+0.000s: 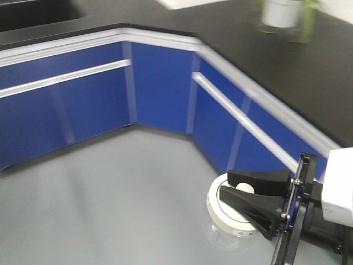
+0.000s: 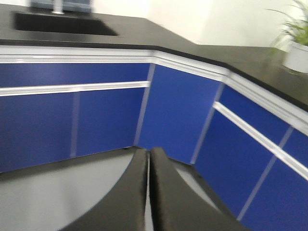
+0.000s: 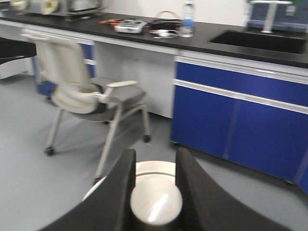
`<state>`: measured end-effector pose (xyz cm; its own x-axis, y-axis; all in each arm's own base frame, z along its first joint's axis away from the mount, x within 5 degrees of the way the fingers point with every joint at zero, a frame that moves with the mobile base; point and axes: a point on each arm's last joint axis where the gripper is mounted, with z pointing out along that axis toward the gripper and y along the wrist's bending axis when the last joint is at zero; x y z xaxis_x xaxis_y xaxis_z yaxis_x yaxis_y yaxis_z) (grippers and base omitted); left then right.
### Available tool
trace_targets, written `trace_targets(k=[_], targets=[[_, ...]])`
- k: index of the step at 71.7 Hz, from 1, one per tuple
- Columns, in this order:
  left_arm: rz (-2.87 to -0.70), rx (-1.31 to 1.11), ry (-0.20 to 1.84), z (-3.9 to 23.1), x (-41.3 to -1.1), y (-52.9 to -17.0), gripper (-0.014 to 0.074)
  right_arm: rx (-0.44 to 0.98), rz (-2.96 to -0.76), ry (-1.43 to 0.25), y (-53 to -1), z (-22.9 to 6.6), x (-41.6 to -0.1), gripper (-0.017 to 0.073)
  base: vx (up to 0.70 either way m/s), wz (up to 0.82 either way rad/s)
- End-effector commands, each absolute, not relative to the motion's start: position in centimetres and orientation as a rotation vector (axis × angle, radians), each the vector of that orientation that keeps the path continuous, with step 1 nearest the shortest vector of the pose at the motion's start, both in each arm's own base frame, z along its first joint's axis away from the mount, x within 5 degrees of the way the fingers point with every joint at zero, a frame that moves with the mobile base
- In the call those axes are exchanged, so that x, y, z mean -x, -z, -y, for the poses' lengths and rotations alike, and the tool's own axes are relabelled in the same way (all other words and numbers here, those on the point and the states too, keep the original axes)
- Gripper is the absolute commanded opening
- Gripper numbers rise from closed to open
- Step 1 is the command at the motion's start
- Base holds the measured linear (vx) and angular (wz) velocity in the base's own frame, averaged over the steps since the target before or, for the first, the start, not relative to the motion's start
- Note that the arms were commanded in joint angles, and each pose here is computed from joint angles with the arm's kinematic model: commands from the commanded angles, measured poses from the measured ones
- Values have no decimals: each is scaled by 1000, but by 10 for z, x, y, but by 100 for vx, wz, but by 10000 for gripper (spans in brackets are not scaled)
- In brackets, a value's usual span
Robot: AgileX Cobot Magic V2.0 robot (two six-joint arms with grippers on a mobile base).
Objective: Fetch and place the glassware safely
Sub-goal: 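Drive the base toward the black lab bench holding the jar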
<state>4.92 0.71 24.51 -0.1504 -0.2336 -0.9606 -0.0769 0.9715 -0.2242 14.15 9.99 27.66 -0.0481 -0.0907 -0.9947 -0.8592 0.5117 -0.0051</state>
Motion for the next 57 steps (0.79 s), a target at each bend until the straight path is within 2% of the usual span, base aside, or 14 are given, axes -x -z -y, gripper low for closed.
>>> trace_targets(k=[1, 30, 57], targets=[[-1646, 216, 164, -6, -49, -259, -7, 818, -1428, -807, -292, -100, -142, -1, 23, -92], [-1646, 216, 164, -6, -49, -259, -7, 818, -1428, -807, -292, -100, -142, -1, 22, -87], [-1646, 216, 164, -6, -49, -259, -7, 818, -1428, -807, -292, -100, -142, -1, 19, -73]])
